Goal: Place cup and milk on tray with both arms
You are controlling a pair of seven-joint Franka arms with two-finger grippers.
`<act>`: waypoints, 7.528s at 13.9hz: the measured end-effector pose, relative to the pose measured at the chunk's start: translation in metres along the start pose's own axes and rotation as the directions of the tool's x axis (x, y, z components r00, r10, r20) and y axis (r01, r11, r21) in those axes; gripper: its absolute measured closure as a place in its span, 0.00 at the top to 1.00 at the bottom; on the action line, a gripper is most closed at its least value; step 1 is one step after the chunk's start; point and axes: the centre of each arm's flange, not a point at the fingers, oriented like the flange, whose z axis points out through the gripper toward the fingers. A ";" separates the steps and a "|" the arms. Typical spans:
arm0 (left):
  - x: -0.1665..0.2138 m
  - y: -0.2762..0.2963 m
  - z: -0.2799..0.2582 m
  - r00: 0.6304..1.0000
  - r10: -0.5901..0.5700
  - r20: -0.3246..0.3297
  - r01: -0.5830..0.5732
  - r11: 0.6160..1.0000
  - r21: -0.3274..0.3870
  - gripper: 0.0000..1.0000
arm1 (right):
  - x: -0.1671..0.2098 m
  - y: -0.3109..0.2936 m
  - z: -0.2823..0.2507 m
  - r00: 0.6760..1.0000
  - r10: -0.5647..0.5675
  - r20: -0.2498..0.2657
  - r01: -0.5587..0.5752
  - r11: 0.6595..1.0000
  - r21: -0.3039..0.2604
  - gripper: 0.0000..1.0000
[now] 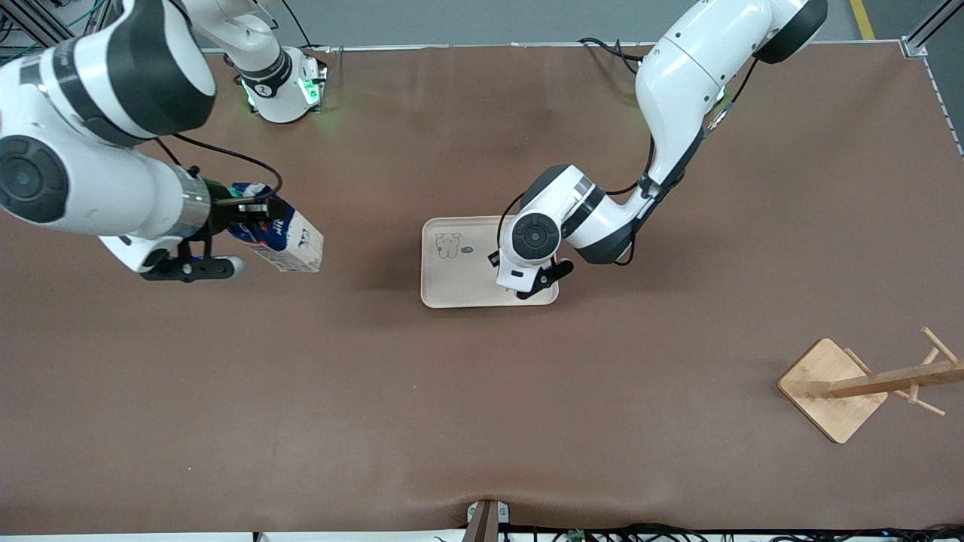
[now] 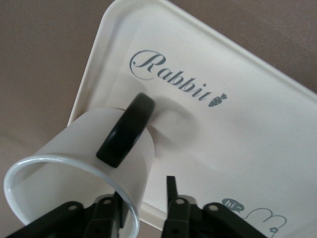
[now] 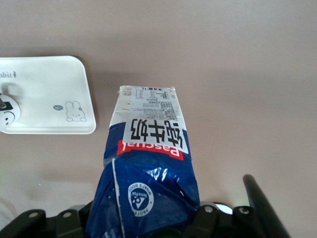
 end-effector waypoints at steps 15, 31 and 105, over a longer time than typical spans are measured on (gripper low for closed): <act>0.086 -0.117 -0.285 0.967 -0.043 -0.249 -0.003 0.983 -0.182 1.00 | 0.006 -0.215 0.124 1.000 0.011 0.010 -0.011 0.999 -0.035 0.52; 0.152 -0.371 -0.442 0.899 0.209 -0.386 -0.255 0.964 -0.073 1.00 | 0.007 -0.288 0.235 0.994 -0.104 -0.017 0.098 0.974 -0.205 0.52; 0.082 -0.386 -0.436 0.835 0.431 -0.343 -0.439 0.897 0.058 1.00 | -0.107 0.233 -0.106 0.958 0.006 -0.288 -0.013 1.000 -0.021 1.00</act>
